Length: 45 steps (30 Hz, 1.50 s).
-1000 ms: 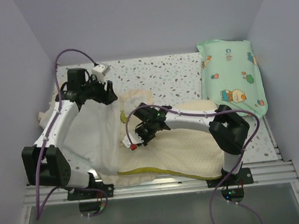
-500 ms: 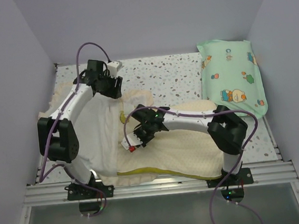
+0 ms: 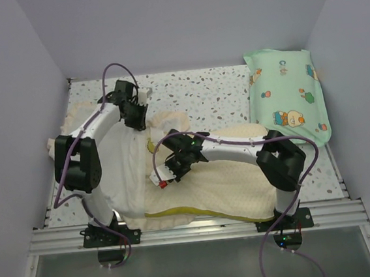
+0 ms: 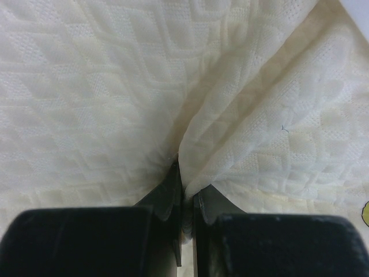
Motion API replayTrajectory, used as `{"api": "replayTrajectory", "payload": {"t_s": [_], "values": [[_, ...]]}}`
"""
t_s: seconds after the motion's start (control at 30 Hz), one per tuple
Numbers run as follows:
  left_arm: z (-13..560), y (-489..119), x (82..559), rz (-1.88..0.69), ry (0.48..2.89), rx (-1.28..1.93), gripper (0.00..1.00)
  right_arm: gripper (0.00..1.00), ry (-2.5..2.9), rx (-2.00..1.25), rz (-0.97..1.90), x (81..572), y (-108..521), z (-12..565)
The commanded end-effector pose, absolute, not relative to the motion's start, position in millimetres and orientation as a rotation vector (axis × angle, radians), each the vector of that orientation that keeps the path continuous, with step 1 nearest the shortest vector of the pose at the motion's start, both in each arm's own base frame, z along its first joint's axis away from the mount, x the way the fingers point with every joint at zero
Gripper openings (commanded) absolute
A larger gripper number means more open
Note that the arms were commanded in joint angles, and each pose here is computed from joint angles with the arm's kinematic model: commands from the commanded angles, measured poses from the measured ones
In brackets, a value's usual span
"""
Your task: Put the pillow into the pillowcase
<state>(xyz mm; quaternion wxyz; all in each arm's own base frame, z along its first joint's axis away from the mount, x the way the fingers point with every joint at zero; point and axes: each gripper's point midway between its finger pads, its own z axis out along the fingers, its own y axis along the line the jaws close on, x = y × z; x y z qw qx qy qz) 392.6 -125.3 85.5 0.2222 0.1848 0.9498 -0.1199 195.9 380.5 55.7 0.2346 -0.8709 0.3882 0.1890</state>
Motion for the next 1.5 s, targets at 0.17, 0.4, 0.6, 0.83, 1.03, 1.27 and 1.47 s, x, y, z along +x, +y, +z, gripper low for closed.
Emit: {"api": "replayTrajectory", "payload": {"t_s": [0.17, 0.4, 0.6, 0.83, 1.03, 1.27, 1.47], "values": [[178.5, -179.3, 408.8, -0.588, 2.311, 0.588, 0.00, 0.00, 1.120, -2.599, 0.671, 148.9, 351.1, 13.6], [199.3, -214.5, 399.4, -0.744, 2.230, 0.615, 0.00, 0.00, 1.125, -2.579, 0.668, 157.2, 365.0, 17.2], [174.3, -245.4, 369.9, -0.991, 2.267, 0.674, 0.00, 0.00, 1.190, -2.369, 0.519, 206.7, 400.1, 37.1], [176.9, -277.6, 406.8, -1.064, 2.184, 0.752, 0.00, 0.00, 1.300, -2.035, 0.328, 317.7, 411.9, 89.7], [181.3, -298.8, 461.8, -1.054, 2.097, 0.779, 0.00, 0.00, 1.374, -1.871, 0.145, 387.1, 397.6, 101.6], [216.1, -227.8, 546.1, -0.844, 2.008, 0.506, 1.00, 0.11, 1.463, -1.751, 0.023, 439.9, 369.5, 85.5], [309.0, -93.6, 564.0, -0.543, 1.860, 0.346, 1.00, 0.70, 1.567, -1.672, 0.072, 434.6, 364.7, 115.5]]}}
